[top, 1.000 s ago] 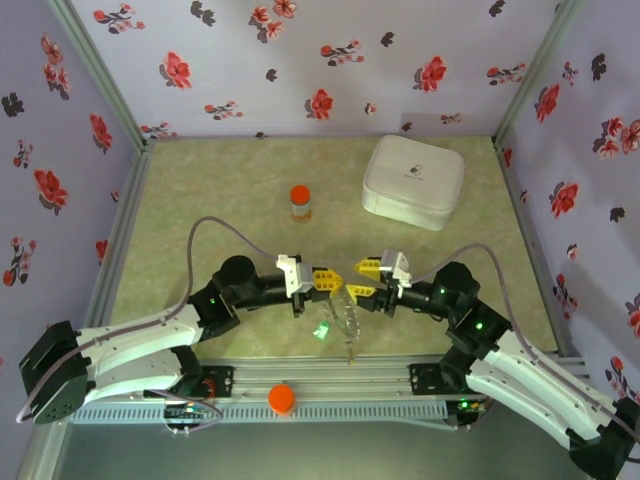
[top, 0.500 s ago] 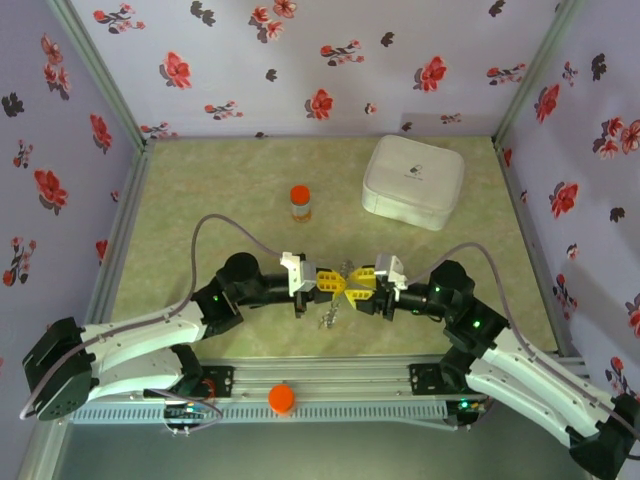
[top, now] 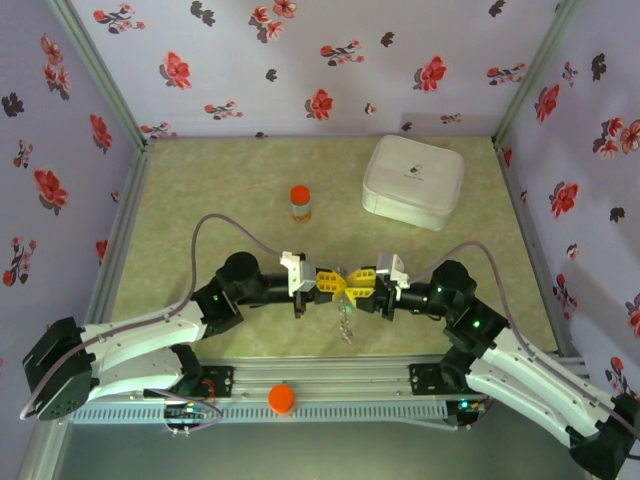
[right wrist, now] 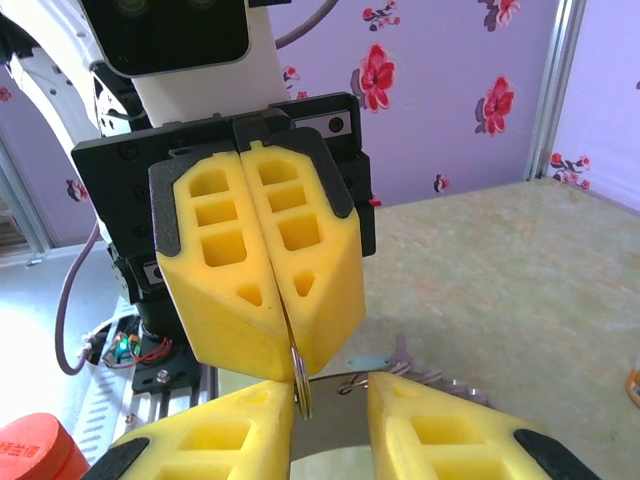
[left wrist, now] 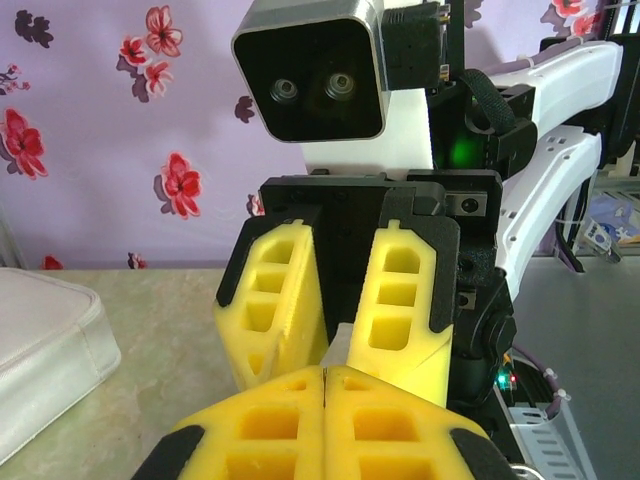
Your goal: Put the keys on the keyring
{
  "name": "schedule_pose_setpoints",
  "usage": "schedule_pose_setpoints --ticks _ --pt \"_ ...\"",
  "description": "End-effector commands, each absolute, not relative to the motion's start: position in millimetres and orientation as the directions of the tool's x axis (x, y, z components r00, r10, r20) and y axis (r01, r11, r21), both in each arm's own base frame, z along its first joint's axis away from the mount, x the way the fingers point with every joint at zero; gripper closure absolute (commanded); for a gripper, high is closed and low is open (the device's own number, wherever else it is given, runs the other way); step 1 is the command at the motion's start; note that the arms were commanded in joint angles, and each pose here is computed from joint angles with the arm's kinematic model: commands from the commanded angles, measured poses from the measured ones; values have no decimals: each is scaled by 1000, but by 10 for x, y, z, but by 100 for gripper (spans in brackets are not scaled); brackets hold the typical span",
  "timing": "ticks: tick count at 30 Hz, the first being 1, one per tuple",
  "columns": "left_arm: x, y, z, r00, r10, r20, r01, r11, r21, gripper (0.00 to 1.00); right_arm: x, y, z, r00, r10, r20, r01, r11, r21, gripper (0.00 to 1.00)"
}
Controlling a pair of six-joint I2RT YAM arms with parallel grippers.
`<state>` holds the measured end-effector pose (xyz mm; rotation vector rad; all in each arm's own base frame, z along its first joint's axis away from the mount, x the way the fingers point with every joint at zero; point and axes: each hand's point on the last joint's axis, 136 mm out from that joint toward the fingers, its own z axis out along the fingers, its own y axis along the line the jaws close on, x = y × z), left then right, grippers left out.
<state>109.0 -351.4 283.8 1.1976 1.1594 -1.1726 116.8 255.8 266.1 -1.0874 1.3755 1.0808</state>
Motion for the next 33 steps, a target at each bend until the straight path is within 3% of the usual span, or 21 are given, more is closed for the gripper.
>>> schedule_pose_setpoints --ticks 1,6,7,8,9,10,14,17,22,27,33 --pt "1069 -3527 3081 74 -93 -993 997 0 75 100 1069 2596 2874 -39 33 -999 -991 130 43 77" --pt "1072 -3524 3099 80 -97 -992 997 2 80 99 1061 2619 2828 -41 13 -999 -992 121 43 94" --pt "1073 -3517 3091 86 -95 -992 996 3 86 73 1060 2618 2822 -34 6 -999 -992 122 34 99" --pt "1086 -3500 3088 100 -93 -991 995 15 99 40 1076 2612 2800 -30 -9 -999 -991 133 29 100" --pt "1110 -3471 3077 113 -89 -990 993 38 110 30 1100 2605 2778 -23 -27 -999 -989 149 19 100" --pt "1143 -3427 3070 139 -82 -987 988 73 133 28 1134 2588 2743 -15 -55 -998 -985 172 6 100" --pt "1337 -3145 2993 232 -12 -973 945 241 222 28 1239 2550 2670 48 -155 -987 -970 227 -83 100" --pt "1425 -2973 2853 293 130 -947 904 284 319 31 1312 2558 2679 131 -217 -967 -955 234 -181 100" --pt "1498 -2857 2608 429 384 -817 828 193 526 34 1417 2604 2683 306 -315 -898 -906 194 -377 100" --pt "1551 -2898 2678 528 365 -766 765 187 616 41 1495 2618 2674 440 -392 -808 -839 140 -525 100" --pt "1521 -3035 2606 505 320 -801 809 148 569 49 1538 2651 2723 528 -415 -741 -779 111 -617 100"
